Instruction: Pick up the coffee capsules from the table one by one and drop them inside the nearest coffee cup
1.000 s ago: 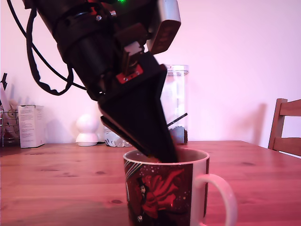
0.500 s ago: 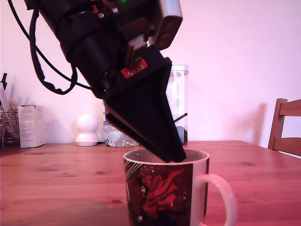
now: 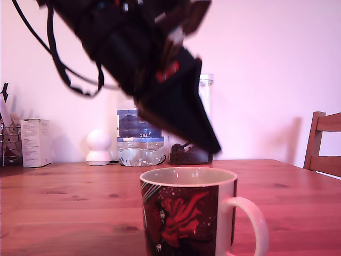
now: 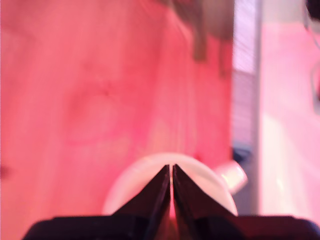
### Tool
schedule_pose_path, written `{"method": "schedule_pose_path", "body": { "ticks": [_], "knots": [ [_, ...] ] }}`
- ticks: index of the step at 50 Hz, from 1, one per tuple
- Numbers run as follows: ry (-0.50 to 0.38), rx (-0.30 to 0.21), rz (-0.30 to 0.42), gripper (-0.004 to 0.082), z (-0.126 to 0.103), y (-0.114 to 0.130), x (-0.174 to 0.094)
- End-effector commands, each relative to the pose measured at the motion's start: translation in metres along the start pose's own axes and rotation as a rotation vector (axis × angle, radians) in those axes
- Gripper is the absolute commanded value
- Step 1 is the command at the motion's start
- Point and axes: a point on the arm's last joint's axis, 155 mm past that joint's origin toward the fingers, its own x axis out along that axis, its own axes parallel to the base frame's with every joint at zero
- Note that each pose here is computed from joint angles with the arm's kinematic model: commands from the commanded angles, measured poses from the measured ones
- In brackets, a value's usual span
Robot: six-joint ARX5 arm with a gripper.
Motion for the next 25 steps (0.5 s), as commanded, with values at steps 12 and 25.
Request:
{"method": "schedule_pose_path", "body": {
  "ticks": [12,25],
  "knots": [
    [-0.188,-0.063,0.173,-0.0019,0.017,0.034,-0.044],
    [-0.29,-0.212,0.344,-0.0019,0.0,0.08,-0.077]
  ]
}}
